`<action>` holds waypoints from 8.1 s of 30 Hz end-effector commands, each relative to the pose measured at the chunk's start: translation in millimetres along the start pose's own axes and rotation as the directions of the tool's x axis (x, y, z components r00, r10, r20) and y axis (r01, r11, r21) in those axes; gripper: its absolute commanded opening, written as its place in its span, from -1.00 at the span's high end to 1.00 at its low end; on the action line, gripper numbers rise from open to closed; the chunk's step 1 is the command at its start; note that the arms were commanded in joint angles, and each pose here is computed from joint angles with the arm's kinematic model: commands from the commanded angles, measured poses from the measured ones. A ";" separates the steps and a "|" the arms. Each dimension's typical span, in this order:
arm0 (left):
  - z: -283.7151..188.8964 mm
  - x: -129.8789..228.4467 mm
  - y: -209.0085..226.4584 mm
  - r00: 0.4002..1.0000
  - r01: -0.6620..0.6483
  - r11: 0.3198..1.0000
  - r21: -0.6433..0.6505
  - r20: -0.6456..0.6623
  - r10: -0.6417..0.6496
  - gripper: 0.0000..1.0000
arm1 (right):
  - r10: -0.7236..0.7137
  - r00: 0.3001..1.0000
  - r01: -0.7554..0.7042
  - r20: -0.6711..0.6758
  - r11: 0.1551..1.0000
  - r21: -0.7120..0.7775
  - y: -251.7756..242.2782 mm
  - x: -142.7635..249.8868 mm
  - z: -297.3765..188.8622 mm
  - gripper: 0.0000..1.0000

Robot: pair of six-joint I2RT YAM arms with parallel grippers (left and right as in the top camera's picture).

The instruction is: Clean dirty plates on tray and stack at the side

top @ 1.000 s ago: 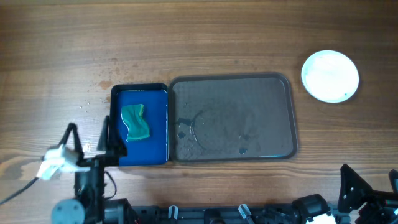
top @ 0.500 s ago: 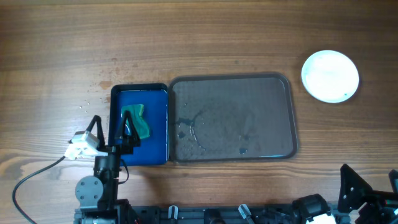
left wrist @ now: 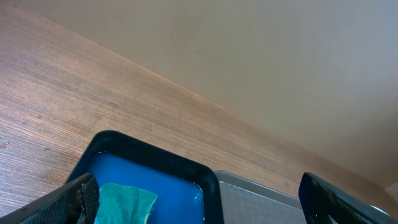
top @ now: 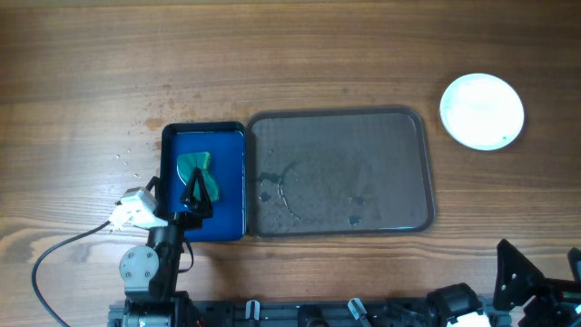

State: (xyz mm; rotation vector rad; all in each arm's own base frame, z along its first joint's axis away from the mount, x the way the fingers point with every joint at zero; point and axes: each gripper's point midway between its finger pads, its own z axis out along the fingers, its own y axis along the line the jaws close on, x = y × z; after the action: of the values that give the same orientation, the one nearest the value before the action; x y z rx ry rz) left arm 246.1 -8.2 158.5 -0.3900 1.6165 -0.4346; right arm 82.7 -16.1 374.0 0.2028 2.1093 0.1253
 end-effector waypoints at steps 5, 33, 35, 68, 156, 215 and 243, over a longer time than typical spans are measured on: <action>-0.1 0.7 2.6 1.000 -0.009 1.000 -0.012 0.006 0.009 -1.00 | 0.009 1.000 -0.009 0.010 1.000 0.012 -2.8 -0.3 -1.0 -0.99; -0.1 0.7 2.6 1.000 -0.009 1.000 -0.012 0.006 0.009 -1.00 | 0.013 0.999 -0.013 0.042 1.000 0.014 -1.9 -8.4 -0.1 -0.99; -0.1 0.7 2.6 1.000 -0.009 1.000 -0.012 0.006 0.009 -1.00 | 0.030 0.994 -0.028 0.104 0.999 -0.014 6.5 -25.3 6.9 -0.99; -0.1 0.7 2.6 1.000 -0.009 1.000 -0.012 0.006 0.009 -1.00 | 0.390 0.834 -0.177 0.391 0.860 -0.479 53.9 79.8 226.5 -0.99; 7.1 32.5 30.1 0.853 -0.506 0.861 -0.056 -0.182 0.489 -1.00 | -0.235 0.814 0.320 0.531 0.945 -0.072 22.7 90.6 241.7 -0.99; -0.3 -4.1 8.8 0.863 -0.504 0.862 -0.058 0.003 0.505 -1.00 | -0.235 0.814 0.320 0.531 0.945 -0.072 22.7 90.6 241.7 -1.00; -0.3 -4.1 8.8 0.863 -0.504 0.862 -0.058 0.003 0.505 -1.00 | -0.236 0.814 0.320 0.531 0.945 -0.072 22.7 90.6 241.7 -1.00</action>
State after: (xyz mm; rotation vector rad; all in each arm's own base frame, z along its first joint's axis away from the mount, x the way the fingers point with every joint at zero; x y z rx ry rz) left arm 246.3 0.8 157.9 -0.0042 1.6473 0.0019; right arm 245.8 27.7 173.5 -0.1571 1.5720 0.0717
